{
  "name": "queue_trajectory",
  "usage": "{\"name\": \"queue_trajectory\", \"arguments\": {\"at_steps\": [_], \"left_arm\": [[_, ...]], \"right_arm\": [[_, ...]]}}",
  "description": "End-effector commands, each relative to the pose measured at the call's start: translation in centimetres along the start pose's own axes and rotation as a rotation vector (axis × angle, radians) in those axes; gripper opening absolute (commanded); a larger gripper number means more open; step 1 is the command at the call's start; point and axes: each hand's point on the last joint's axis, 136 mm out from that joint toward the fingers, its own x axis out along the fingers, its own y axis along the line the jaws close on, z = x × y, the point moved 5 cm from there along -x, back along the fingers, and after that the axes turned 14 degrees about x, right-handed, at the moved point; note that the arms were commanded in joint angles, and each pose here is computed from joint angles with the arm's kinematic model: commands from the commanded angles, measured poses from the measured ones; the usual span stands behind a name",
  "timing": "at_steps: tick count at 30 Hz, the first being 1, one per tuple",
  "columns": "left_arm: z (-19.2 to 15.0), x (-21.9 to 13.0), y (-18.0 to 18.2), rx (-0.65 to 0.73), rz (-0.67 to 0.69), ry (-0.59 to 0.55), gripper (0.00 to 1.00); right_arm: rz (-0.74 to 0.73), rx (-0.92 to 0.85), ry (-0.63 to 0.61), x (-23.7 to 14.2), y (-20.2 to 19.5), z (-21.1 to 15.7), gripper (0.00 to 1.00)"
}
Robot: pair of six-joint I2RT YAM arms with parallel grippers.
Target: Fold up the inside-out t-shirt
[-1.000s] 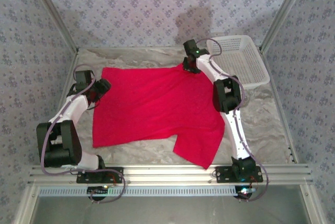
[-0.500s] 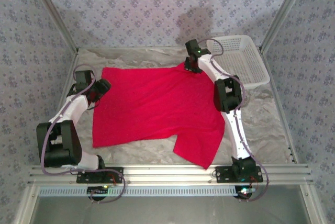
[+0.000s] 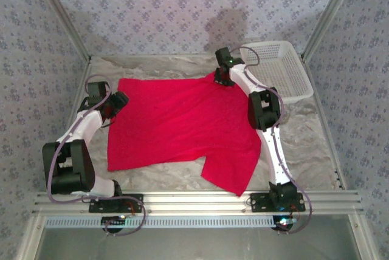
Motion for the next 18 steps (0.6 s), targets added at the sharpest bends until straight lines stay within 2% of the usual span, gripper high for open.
{"name": "queue_trajectory", "arguments": {"at_steps": [1, 4, 18], "left_arm": [[1.1, -0.3, -0.5, 0.014, -0.020, -0.020, 0.59], [1.1, -0.4, -0.5, 0.014, -0.019, -0.020, 0.59], [1.0, -0.3, -0.5, 0.013, -0.022, -0.020, 0.58]], "right_arm": [[-0.023, 0.008, -0.003, -0.2, -0.3, 0.3, 0.09], [-0.026, -0.003, -0.012, -0.8, -0.1, 0.5, 0.00], [0.016, -0.058, -0.092, -5.2, 1.8, 2.1, 0.00]]}}
